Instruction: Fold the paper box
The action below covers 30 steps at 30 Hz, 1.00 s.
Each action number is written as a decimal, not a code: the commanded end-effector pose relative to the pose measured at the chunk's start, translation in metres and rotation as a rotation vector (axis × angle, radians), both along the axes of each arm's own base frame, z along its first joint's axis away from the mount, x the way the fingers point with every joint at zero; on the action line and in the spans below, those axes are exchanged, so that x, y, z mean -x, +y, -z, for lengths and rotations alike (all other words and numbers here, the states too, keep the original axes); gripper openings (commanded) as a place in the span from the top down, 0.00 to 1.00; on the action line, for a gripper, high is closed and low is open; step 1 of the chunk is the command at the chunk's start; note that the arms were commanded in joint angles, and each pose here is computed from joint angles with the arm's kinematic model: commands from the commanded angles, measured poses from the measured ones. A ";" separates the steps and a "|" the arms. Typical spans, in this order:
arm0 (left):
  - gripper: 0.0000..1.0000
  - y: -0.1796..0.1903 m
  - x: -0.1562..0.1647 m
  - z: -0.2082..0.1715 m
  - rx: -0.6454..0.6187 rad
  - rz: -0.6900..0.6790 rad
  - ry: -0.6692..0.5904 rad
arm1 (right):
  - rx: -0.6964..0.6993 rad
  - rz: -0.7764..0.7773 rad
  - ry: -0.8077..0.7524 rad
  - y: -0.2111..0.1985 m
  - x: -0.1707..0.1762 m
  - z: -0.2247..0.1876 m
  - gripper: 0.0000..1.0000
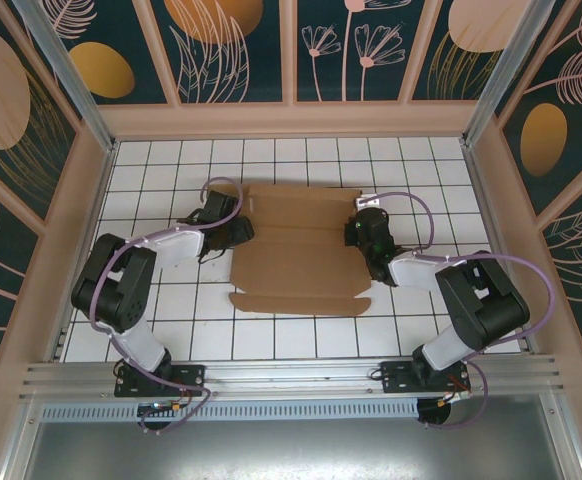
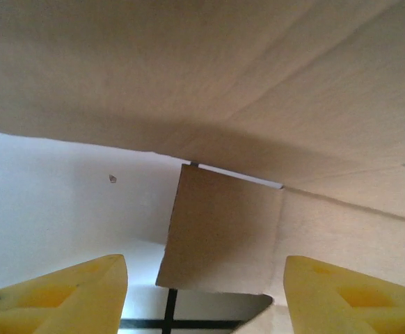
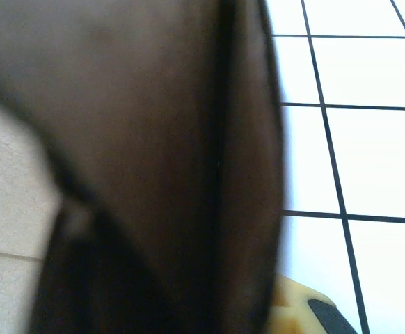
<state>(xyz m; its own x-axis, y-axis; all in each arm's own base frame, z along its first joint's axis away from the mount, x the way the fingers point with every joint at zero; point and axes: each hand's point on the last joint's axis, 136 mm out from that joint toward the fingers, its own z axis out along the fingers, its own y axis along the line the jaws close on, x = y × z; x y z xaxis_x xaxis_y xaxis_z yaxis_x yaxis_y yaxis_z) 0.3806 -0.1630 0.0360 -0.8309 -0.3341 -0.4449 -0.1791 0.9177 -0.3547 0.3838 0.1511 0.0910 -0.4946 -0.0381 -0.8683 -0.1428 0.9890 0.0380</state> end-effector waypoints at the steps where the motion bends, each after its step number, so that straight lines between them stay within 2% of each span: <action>1: 0.38 0.000 -0.016 0.001 -0.023 0.008 -0.053 | -0.049 -0.028 0.028 0.009 0.001 0.004 1.00; 5: 0.39 -0.013 -0.025 -0.001 0.044 0.035 -0.100 | -0.061 -0.044 0.028 0.012 0.002 0.003 1.00; 9: 0.45 -0.019 -0.032 -0.014 0.074 0.057 -0.169 | -0.061 -0.053 0.036 0.014 0.003 0.006 1.00; 18: 0.60 -0.015 -0.033 -0.032 0.042 0.086 -0.250 | -0.057 -0.072 0.053 0.019 0.004 0.012 1.00; 19: 0.61 -0.017 -0.033 -0.042 0.058 0.093 -0.280 | -0.056 -0.072 0.055 0.019 0.004 0.013 1.00; 25: 0.62 -0.035 -0.027 -0.054 0.114 0.163 -0.312 | -0.050 -0.076 0.070 0.020 0.004 0.017 1.00; 30: 0.57 -0.048 -0.023 -0.061 0.151 0.218 -0.313 | -0.036 -0.079 0.079 0.019 0.004 0.021 1.00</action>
